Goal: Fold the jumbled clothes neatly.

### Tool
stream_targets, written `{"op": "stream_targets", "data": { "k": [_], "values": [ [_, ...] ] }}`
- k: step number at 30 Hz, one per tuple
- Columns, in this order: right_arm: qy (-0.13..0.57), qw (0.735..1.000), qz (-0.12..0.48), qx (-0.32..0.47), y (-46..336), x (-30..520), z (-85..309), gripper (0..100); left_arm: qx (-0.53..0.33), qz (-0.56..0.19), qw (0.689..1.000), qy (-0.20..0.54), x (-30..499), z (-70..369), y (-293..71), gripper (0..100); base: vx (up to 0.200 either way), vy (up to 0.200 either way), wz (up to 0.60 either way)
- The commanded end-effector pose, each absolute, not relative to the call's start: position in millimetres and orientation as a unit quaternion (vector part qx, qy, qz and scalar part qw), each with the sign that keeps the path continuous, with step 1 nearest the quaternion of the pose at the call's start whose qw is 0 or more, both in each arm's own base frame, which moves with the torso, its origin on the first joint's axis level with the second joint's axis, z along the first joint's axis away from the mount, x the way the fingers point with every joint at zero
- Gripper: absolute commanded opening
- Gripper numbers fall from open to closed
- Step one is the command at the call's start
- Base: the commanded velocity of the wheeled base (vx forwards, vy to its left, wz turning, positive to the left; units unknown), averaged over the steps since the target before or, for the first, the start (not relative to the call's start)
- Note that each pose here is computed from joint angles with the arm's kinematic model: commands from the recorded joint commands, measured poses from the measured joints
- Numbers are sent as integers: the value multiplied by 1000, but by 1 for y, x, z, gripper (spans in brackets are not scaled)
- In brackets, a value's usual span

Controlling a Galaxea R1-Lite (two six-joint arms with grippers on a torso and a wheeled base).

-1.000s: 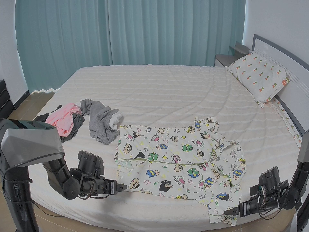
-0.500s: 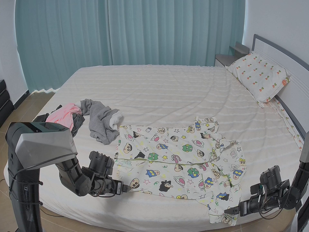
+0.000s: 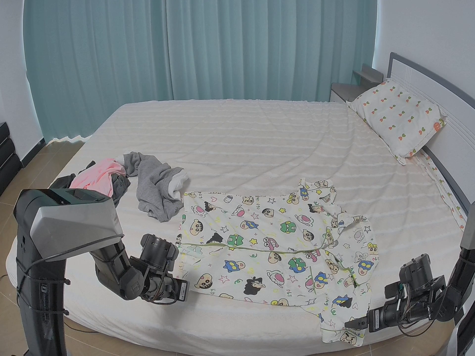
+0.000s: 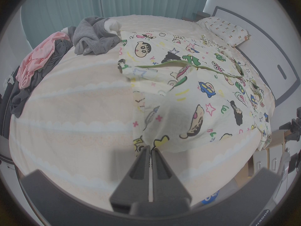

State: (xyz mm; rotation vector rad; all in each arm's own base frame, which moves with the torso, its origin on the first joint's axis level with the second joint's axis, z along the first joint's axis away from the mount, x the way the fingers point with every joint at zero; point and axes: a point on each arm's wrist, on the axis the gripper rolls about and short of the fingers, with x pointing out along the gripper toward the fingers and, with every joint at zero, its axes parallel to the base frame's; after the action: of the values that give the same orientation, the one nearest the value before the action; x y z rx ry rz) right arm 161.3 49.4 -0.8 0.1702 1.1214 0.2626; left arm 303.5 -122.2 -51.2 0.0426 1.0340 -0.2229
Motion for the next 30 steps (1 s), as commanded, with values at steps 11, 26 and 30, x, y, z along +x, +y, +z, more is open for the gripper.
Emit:
{"op": "stream_targets", "data": {
  "k": [11,26,30],
  "values": [
    [540,828,127,76,50,156,-3,100,39,-92,823,560,276,-18,-111,0,0,0,0],
    [545,825,130,71,52,155,-4,100,51,-84,798,594,265,-24,-107,0,0,0,0],
    [553,820,130,69,52,152,-4,100,53,-86,795,598,262,-24,-108,0,0,0,0]
  ]
}}
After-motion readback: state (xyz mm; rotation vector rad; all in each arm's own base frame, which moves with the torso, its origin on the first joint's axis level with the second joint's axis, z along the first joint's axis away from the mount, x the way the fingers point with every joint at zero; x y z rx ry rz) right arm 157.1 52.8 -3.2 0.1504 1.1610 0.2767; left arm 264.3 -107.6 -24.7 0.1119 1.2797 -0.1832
